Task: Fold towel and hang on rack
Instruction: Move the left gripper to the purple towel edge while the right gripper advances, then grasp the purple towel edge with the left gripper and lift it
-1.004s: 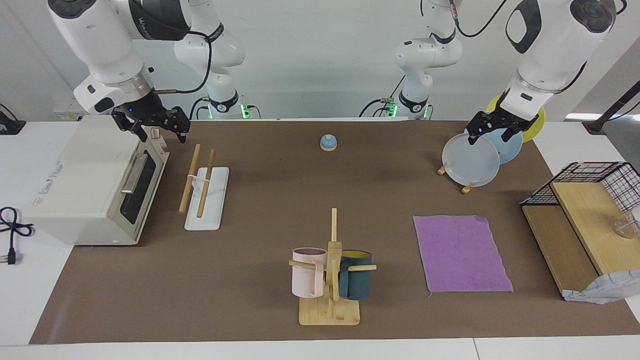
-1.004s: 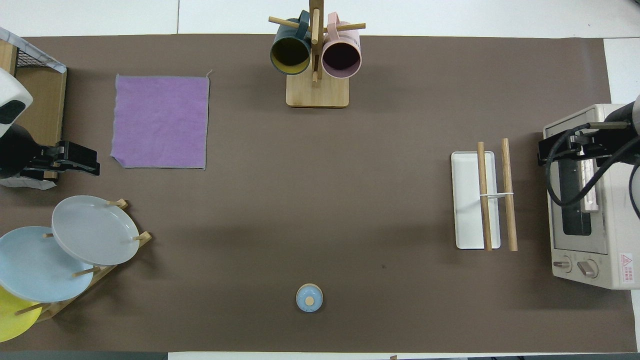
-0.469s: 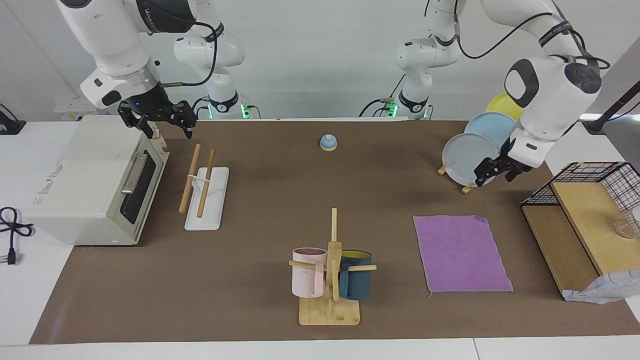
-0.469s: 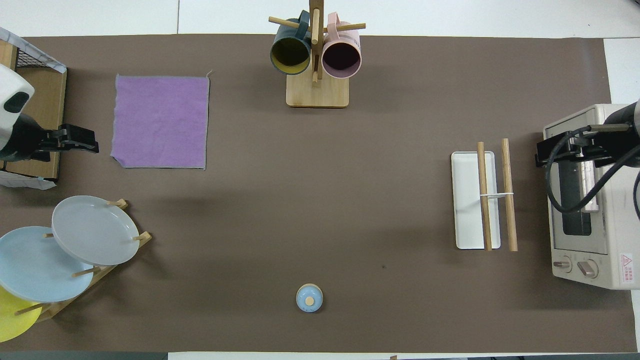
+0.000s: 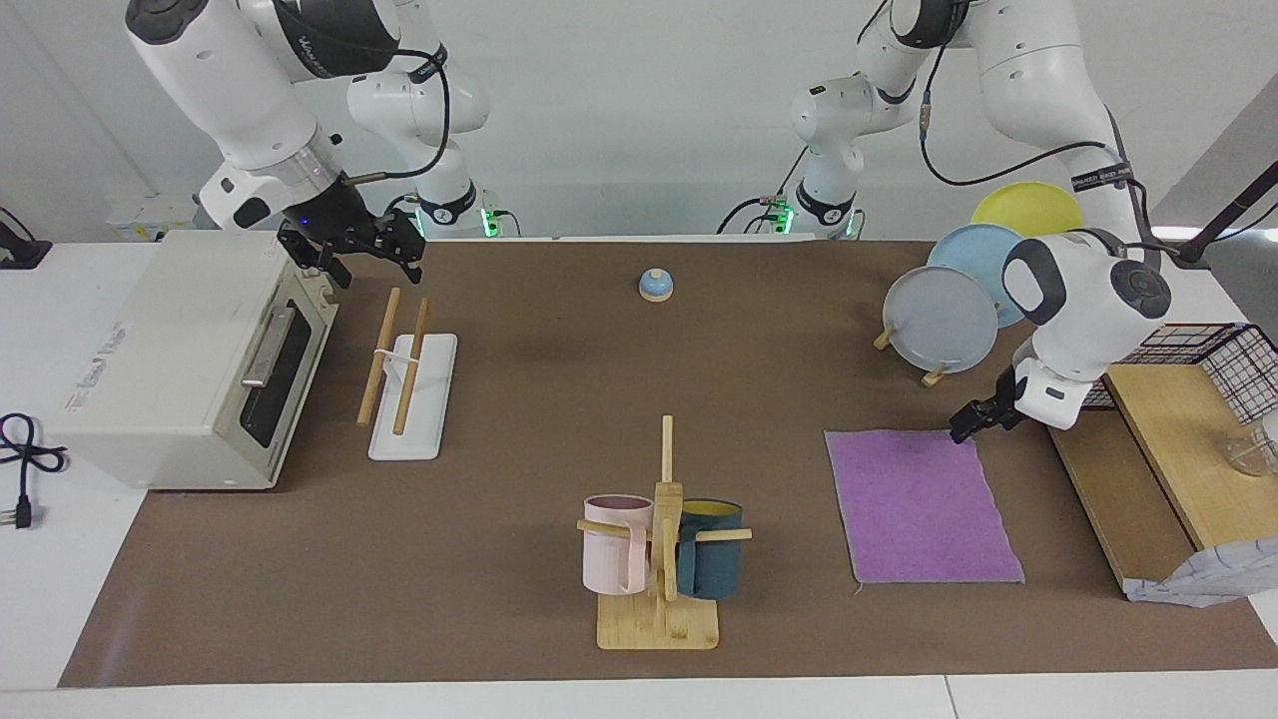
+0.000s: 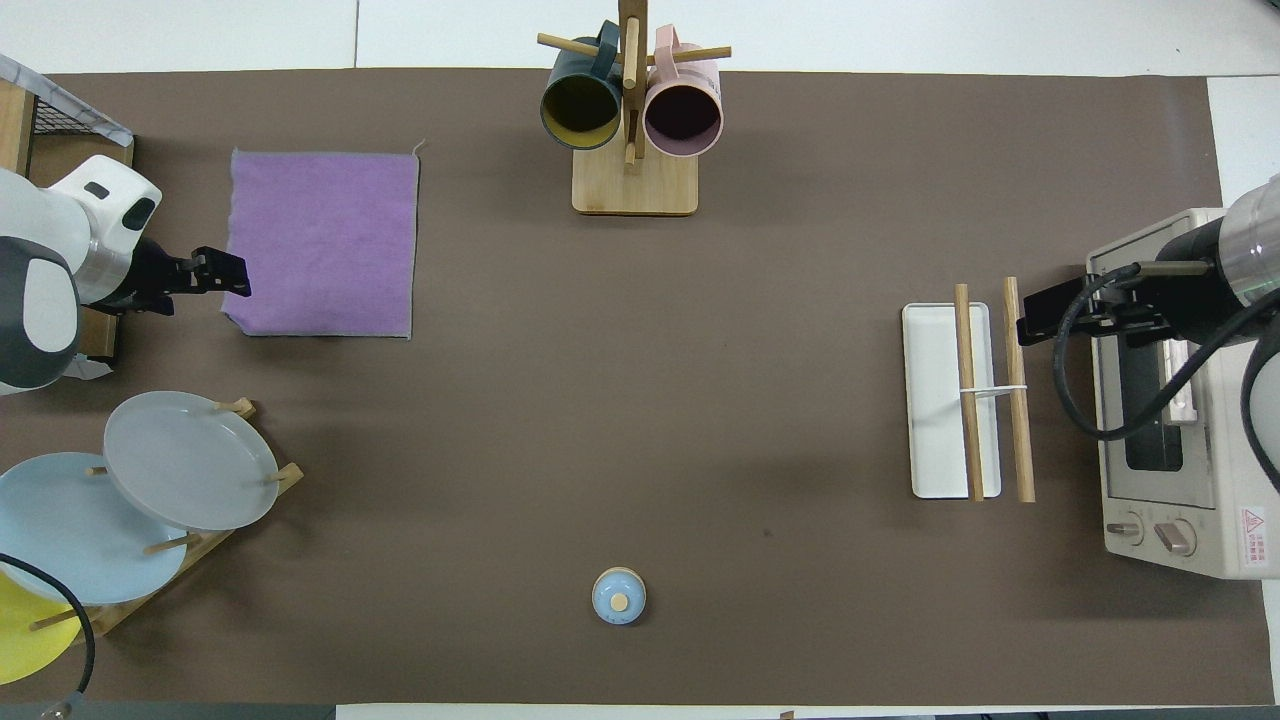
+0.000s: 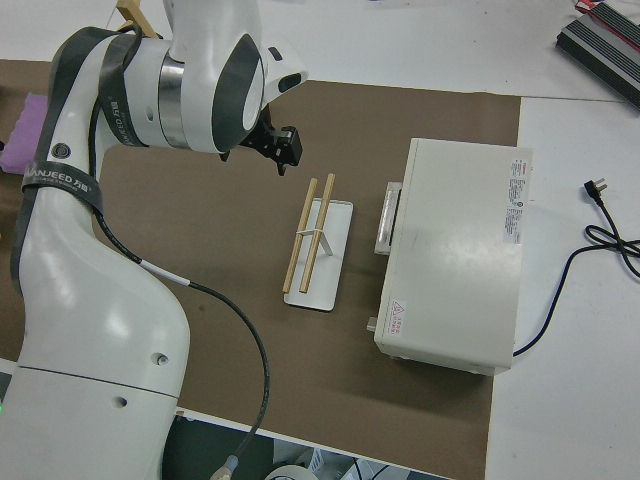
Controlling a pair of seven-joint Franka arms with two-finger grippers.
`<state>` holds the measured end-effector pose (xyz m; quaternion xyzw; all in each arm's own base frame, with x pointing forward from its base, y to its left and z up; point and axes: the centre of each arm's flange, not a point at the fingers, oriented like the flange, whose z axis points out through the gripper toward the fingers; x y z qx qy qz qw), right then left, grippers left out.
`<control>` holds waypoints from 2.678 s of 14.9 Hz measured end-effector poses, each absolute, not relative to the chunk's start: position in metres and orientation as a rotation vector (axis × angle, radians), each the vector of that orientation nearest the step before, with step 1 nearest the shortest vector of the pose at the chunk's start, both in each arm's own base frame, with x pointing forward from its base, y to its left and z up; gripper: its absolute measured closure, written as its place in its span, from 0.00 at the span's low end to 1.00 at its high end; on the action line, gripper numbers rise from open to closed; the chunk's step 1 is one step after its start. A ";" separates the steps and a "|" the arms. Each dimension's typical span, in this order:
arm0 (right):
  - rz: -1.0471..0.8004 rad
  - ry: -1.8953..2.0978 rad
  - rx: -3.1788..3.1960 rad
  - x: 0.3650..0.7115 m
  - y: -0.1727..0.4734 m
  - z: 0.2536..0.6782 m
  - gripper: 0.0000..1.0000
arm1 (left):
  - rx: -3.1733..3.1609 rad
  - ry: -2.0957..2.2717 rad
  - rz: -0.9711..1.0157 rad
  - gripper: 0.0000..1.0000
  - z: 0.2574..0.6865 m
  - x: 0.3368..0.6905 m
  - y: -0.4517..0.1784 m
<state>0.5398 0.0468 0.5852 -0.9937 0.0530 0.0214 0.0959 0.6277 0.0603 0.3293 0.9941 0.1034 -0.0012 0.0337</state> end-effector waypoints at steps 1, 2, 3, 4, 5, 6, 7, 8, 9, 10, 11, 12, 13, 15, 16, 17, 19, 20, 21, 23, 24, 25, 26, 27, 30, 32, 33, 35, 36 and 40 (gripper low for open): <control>0.050 0.197 -2.914 0.539 0.050 0.581 0.00 | 3.026 0.359 0.002 0.03 0.322 0.629 0.065; 0.042 0.242 -2.883 0.538 0.052 0.578 0.00 | 2.997 0.391 0.006 0.11 0.318 0.630 0.066; 0.042 0.289 -2.852 0.538 0.054 0.576 0.00 | 2.981 0.407 0.005 0.11 0.316 0.630 0.066; 0.043 0.330 -2.820 0.538 0.056 0.576 0.00 | 2.973 0.415 0.003 0.17 0.315 0.630 0.066; 0.048 0.361 -2.789 0.537 0.058 0.576 0.00 | 2.970 0.418 0.002 0.28 0.315 0.630 0.065; 0.057 0.382 -2.759 0.537 0.060 0.574 0.00 | 2.968 0.422 -0.003 0.28 0.313 0.630 0.066; 0.067 0.398 -2.725 0.537 0.063 0.571 0.00 | 2.966 0.427 -0.010 0.30 0.311 0.629 0.067; 0.066 0.417 -2.694 0.538 0.064 0.566 0.00 | 2.965 0.434 -0.016 0.30 0.309 0.628 0.069; 0.065 0.446 -2.669 0.539 0.066 0.561 0.00 | 2.963 0.441 -0.021 0.33 0.308 0.627 0.072; 0.063 0.478 -2.650 0.540 0.070 0.556 0.00 | 2.961 0.448 -0.026 0.34 0.306 0.625 0.074; 0.065 0.512 -2.629 0.541 0.083 0.553 0.00 | 2.960 0.454 -0.033 0.34 0.304 0.624 0.075; 0.070 0.557 -2.608 0.541 0.100 0.550 0.00 | 2.958 0.458 -0.042 0.37 0.302 0.622 0.075; 0.082 0.601 -2.585 0.541 0.117 0.546 0.00 | 2.954 0.465 -0.049 0.38 0.299 0.621 0.074; 0.121 0.652 -2.539 0.540 0.139 0.536 0.00 | 2.937 0.482 -0.055 0.45 0.298 0.620 0.074; 0.141 0.673 -2.508 0.540 0.141 0.530 0.00 | 2.935 0.487 -0.055 0.56 0.299 0.620 0.075; 0.154 0.696 -2.470 0.540 0.141 0.525 0.00 | 2.934 0.490 -0.058 0.66 0.299 0.620 0.076; 0.176 0.743 -2.409 0.541 0.139 0.518 0.00 | 2.931 0.497 -0.059 0.72 0.299 0.619 0.077; 0.176 0.772 -2.383 0.542 0.137 0.515 0.00 | 2.930 0.501 -0.065 0.83 0.298 0.619 0.079; 0.173 0.803 -2.362 0.543 0.136 0.514 0.00 | 2.928 0.504 -0.072 0.96 0.298 0.618 0.080; 0.174 0.855 -2.326 0.544 0.138 0.512 0.00 | 2.927 0.505 -0.075 0.98 0.298 0.618 0.080; 0.189 0.886 -2.295 0.544 0.142 0.512 0.00 | 2.927 0.505 -0.075 0.98 0.298 0.618 0.080; 0.201 0.914 -2.260 0.544 0.146 0.511 0.00 | 2.927 0.502 -0.075 0.98 0.298 0.618 0.080; 0.196 0.935 -2.236 0.545 0.149 0.507 0.00 | 2.928 0.495 -0.075 0.98 0.299 0.619 0.079; 0.187 0.946 -2.228 0.544 0.155 0.502 0.00 | 2.928 0.484 -0.072 0.98 0.301 0.620 0.078; 0.195 1.001 -2.178 0.543 0.168 0.491 0.00 | 2.960 0.342 -0.055 0.98 0.332 0.629 0.056; 0.189 1.021 -2.158 0.543 0.172 0.490 0.00 | 3.079 0.068 -0.014 0.98 0.368 0.633 0.005; 0.188 1.024 -2.156 0.543 0.174 0.490 0.00 | 3.144 -0.109 0.017 0.98 0.382 0.631 -0.039; 0.182 1.029 -2.152 0.543 0.174 0.490 0.00 | 3.205 -0.392 0.055 0.98 0.390 0.616 -0.131; 0.182 1.030 -2.152 0.543 0.174 0.489 0.00 | 3.218 -0.474 0.055 0.98 0.386 0.605 -0.168; 0.182 1.031 -2.150 0.543 0.174 0.489 0.00 | 3.242 -0.450 0.032 0.98 0.336 0.571 -0.213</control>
